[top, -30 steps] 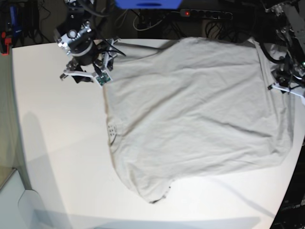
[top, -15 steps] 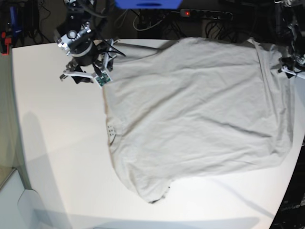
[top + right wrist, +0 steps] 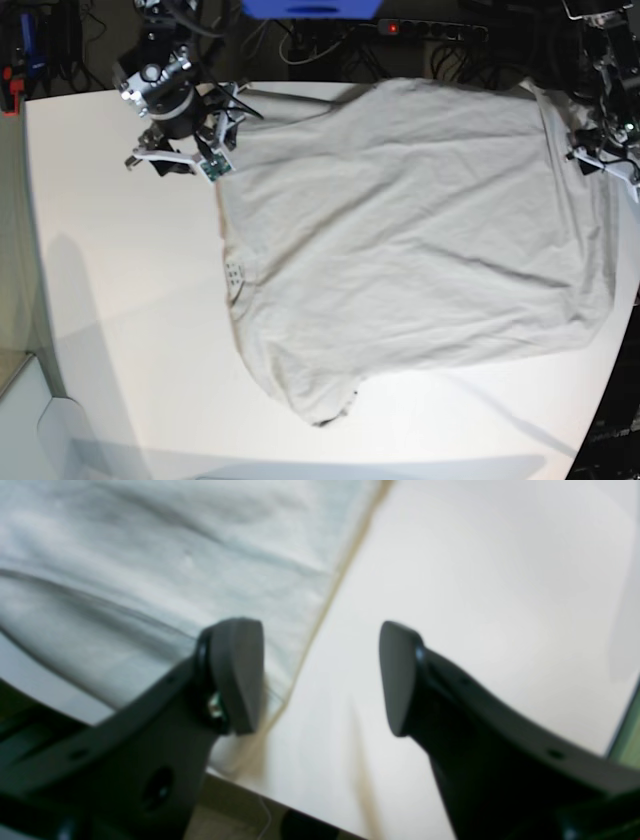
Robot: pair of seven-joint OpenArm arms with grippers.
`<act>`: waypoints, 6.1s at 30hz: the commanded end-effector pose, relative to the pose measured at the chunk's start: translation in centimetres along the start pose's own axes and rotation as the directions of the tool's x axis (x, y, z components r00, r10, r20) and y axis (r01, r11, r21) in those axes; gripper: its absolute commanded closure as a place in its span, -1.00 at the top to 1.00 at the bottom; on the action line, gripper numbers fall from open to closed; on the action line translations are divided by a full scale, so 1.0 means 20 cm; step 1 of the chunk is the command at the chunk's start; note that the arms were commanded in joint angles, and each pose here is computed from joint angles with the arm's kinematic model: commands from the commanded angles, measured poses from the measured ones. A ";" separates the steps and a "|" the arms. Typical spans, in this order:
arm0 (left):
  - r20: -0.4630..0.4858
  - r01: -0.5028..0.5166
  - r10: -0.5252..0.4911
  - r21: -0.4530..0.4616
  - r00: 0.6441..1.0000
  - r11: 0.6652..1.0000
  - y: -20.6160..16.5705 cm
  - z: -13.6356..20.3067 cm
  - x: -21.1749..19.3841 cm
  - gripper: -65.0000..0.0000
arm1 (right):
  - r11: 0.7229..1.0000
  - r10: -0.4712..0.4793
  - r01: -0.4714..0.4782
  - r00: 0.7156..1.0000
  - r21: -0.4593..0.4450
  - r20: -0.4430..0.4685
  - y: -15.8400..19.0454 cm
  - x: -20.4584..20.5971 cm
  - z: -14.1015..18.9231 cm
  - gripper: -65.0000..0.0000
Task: Layout the t-shirt on the table in an organized manner, then fold the t-shirt properly
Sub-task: 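Grasp the shirt's collar-side corners with both grippers, then lift the held corners with both grippers and raise the shirt, then carry the corners with both grippers over the shirt toward the hem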
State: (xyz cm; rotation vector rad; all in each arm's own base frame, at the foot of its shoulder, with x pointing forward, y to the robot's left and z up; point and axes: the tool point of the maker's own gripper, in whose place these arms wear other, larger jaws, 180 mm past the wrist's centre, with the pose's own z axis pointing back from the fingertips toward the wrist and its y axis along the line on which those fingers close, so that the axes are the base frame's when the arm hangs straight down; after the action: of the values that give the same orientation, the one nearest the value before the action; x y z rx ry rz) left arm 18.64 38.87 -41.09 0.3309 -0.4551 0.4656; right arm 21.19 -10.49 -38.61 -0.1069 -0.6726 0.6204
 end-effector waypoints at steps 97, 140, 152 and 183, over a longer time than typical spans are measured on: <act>0.311 0.084 0.088 -0.502 0.946 0.861 -1.11 0.67 0.49 -0.99 | 0.924 -0.093 0.124 0.991 -0.363 0.101 -0.74 0.10 0.13 -1.00; 0.341 0.081 0.123 -0.526 0.932 0.847 -1.15 0.73 0.57 -0.99 | 0.993 -0.054 0.031 0.980 -0.118 -0.193 -0.37 -0.22 -0.14 0.35; 0.350 0.079 0.136 -0.537 0.927 0.840 -1.16 0.75 0.59 -0.99 | 0.972 -0.062 0.031 0.990 -0.233 -0.126 -0.58 -0.11 -0.05 -0.97; 0.203 0.017 0.483 -0.932 0.851 0.361 -1.48 1.33 0.89 -0.99 | 0.628 0.001 0.341 0.898 -0.699 0.439 -1.68 0.80 0.77 -1.00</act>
State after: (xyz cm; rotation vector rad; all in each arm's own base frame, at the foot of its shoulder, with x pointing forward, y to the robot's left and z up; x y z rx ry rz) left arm 38.11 9.39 -17.44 -0.7751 -1.1279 0.3572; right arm 38.01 -30.87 -10.42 -0.7150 -1.2343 0.1101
